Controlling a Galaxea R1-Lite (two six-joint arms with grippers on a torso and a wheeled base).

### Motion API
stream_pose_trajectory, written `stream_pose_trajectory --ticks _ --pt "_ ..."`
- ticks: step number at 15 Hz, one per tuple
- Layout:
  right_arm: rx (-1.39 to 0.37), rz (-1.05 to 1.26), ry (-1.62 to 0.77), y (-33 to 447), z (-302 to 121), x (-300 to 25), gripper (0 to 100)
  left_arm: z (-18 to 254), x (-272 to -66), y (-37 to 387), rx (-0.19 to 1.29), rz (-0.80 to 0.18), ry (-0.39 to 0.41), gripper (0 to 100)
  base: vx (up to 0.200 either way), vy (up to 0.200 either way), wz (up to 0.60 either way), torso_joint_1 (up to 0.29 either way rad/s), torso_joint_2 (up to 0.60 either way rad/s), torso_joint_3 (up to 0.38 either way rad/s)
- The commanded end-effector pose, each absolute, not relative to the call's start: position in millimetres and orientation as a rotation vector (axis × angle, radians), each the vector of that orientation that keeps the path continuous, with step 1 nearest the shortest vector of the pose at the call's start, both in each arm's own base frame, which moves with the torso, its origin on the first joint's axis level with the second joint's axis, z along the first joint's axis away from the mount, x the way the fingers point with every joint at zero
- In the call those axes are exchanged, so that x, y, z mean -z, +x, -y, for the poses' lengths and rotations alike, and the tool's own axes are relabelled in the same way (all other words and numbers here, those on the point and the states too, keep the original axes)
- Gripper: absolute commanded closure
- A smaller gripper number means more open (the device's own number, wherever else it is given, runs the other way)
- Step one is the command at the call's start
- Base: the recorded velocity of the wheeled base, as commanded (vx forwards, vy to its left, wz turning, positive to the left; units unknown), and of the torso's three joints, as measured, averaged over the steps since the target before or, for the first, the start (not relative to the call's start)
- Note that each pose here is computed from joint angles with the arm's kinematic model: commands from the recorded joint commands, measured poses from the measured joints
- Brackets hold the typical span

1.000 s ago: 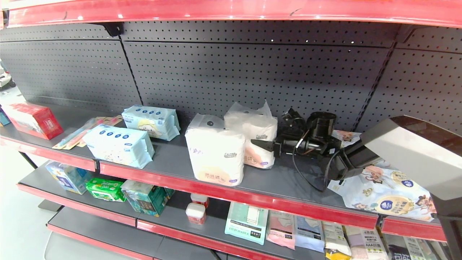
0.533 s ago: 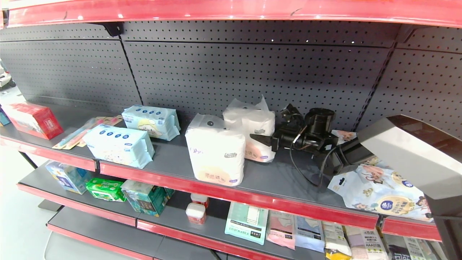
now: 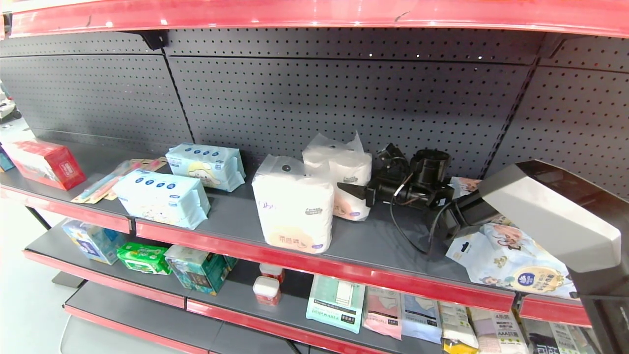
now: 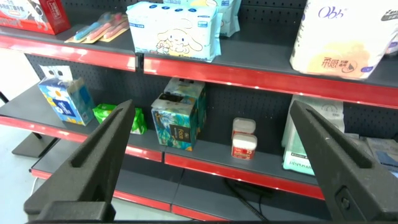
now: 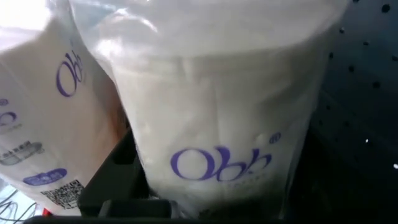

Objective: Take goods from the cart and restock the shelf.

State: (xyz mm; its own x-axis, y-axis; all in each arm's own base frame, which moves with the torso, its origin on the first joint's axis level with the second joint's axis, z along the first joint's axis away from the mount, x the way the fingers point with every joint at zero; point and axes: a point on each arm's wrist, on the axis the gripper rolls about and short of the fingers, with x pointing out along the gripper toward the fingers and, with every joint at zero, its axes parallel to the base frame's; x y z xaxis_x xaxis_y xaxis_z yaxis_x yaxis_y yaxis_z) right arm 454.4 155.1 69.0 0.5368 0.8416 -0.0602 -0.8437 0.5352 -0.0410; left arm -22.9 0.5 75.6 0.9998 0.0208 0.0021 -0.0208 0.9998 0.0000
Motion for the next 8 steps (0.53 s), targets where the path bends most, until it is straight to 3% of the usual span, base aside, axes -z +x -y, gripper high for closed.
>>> stream_pose_trajectory --ticks 1,8 --pt "-1.005 -0.062 -0.064 456.0 -155.1 -56.4 100 -0.5 -75.6 -22.8 -0.021 0.002 0.000 0 0.000 0.000 0.00 0.000 0.00 0.000" --pt "-1.022 -0.039 -0.061 461.9 -160.2 -58.0 100 -0.5 -75.6 -22.8 -0.021 0.002 0.000 0 0.000 0.000 0.00 0.000 0.00 0.000"
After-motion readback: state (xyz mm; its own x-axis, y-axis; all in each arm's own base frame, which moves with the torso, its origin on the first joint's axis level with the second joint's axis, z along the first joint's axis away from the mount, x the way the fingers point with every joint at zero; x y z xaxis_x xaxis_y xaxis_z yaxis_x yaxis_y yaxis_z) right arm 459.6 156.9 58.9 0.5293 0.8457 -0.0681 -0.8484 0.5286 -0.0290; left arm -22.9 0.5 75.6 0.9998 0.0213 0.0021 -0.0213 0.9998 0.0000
